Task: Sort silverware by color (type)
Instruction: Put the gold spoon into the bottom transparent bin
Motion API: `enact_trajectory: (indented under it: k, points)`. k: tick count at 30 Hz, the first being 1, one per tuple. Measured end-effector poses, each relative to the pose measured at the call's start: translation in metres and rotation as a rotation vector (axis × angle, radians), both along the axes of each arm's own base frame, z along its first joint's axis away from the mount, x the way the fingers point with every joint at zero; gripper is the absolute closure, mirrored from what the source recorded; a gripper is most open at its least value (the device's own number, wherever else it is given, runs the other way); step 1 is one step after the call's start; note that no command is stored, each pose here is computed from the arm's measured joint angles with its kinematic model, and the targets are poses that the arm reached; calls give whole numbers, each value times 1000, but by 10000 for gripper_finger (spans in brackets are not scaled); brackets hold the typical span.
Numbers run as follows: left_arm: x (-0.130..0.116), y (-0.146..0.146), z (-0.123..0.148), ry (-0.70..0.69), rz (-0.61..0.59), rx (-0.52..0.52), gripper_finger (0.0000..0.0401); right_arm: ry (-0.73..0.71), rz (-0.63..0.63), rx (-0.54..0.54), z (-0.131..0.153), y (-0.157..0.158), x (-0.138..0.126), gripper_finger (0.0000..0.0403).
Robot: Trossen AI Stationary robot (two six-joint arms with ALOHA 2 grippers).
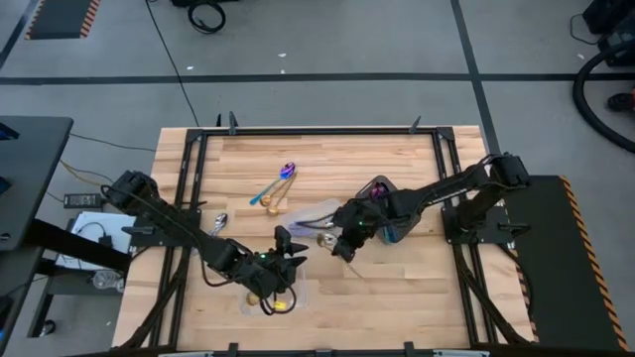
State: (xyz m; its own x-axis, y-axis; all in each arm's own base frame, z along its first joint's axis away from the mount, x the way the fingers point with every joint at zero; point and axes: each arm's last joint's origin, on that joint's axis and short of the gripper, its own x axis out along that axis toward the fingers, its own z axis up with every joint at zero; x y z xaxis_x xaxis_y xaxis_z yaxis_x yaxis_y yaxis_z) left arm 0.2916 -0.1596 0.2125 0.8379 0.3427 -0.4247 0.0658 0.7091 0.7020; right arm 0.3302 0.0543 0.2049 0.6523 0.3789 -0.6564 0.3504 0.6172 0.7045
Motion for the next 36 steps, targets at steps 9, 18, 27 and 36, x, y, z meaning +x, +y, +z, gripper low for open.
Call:
enact_trajectory:
  k: [9, 18, 27, 36]
  points:
    - [6, 6, 4, -5, -23, 69, 237, -66, -36, 72, 7, -5, 6, 389]
    - [11, 11, 2, 73, -160, 134, 237, -42, 82, 172, 8, 0, 4, 389]
    - [30, 36, 7, 27, -244, -13, 237, 54, 176, 150, -1, 7, -5, 389]
    - [38, 47, 10, 14, -403, -133, 237, 59, 194, 139, -2, 11, -7, 389]
